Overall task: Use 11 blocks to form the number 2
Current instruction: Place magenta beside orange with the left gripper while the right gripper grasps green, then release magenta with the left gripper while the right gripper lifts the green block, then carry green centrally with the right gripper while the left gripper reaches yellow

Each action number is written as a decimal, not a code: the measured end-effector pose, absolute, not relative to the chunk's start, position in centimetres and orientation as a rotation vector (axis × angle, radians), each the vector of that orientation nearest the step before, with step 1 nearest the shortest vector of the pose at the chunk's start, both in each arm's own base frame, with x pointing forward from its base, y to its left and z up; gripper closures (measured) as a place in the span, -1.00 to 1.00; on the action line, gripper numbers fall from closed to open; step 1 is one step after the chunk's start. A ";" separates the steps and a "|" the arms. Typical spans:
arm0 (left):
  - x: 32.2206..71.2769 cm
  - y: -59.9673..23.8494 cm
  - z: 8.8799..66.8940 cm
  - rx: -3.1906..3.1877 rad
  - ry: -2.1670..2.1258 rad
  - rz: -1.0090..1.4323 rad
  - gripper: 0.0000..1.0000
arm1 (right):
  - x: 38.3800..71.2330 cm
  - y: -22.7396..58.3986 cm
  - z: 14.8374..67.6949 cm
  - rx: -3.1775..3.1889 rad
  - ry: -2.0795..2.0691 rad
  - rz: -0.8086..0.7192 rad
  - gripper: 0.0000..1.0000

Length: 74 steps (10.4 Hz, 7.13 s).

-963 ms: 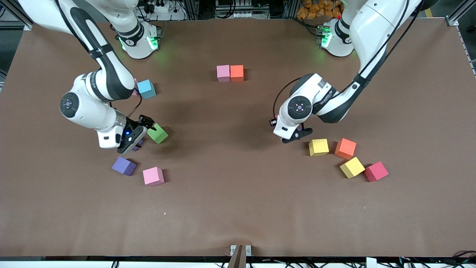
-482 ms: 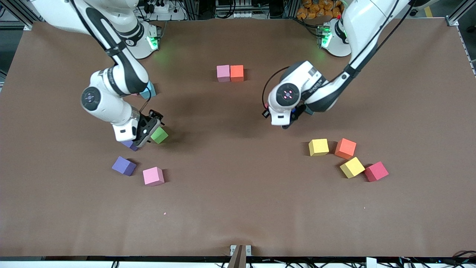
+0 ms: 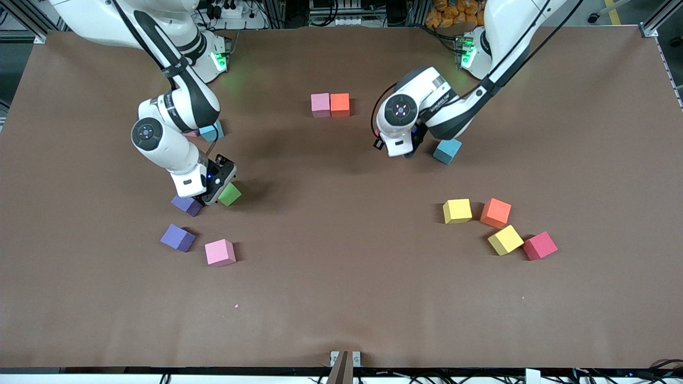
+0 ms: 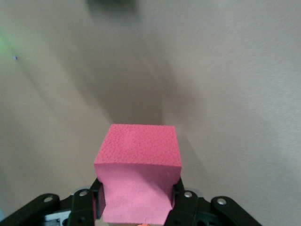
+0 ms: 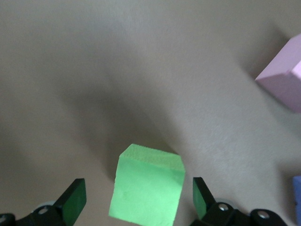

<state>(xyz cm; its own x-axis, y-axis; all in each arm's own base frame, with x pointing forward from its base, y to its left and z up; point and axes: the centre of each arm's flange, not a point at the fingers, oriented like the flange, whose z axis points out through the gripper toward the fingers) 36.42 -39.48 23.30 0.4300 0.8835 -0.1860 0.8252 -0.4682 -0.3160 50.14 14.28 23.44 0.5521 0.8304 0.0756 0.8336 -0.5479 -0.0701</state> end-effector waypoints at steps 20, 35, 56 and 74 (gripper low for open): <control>24.5 -42.8 20.4 -2.185 -2.142 0.536 -0.10 | 51.8 12.2 23.4 -2.748 -1.386 -0.217 -0.19; 23.6 -43.6 20.1 -2.155 -2.174 0.574 -0.10 | 51.9 17.9 33.5 -2.826 -1.359 -0.145 -0.19; 24.1 -44.8 20.7 -2.129 -2.213 0.603 -1.00 | 48.1 28.0 34.6 -2.965 -0.900 -0.158 -0.19; 51.7 -30.2 31.1 -2.540 -1.980 0.372 -1.00 | 40.6 49.3 32.1 -2.952 -0.226 -0.044 -0.19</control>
